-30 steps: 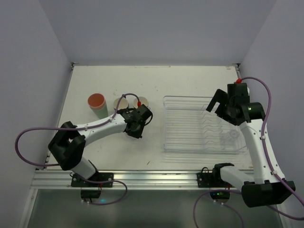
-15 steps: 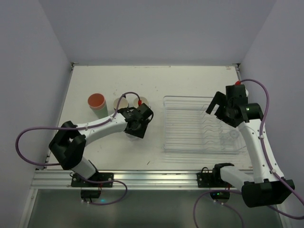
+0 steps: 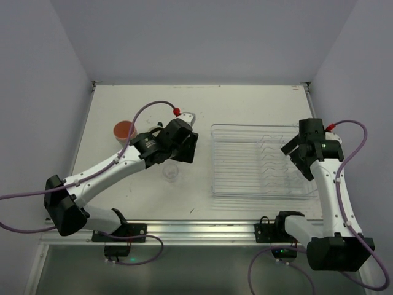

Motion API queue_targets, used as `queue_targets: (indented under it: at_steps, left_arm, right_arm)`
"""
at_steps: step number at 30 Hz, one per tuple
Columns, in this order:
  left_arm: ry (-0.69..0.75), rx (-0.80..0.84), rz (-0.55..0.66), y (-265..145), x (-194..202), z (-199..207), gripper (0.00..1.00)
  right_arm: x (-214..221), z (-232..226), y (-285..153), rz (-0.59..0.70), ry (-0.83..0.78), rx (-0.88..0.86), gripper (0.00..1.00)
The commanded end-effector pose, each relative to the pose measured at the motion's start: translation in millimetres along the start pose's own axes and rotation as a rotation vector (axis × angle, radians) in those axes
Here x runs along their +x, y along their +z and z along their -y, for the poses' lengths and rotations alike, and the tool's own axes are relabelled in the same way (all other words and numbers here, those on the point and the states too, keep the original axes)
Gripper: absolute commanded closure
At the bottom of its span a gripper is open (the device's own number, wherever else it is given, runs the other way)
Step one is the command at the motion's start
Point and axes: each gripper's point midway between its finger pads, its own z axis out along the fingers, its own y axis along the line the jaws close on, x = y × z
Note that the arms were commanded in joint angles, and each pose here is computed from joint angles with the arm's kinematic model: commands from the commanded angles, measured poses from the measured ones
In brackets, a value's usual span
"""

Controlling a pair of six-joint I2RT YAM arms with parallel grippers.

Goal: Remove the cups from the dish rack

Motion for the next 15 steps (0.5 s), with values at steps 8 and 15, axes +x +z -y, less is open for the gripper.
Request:
queue_targets:
  at_steps: [8,15]
  left_arm:
    - [-0.002,0.141,0.036,-22.8,-23.7,35.4,0.35]
    - [0.009,0.167,-0.001,-20.2,-9.9,54.8,0.35]
  right_arm:
    - [13.9,51.0,31.7,0.020,0.207,0.293,0.01]
    - [18.0,66.3,46.6,0.042,0.244,0.328,0.01]
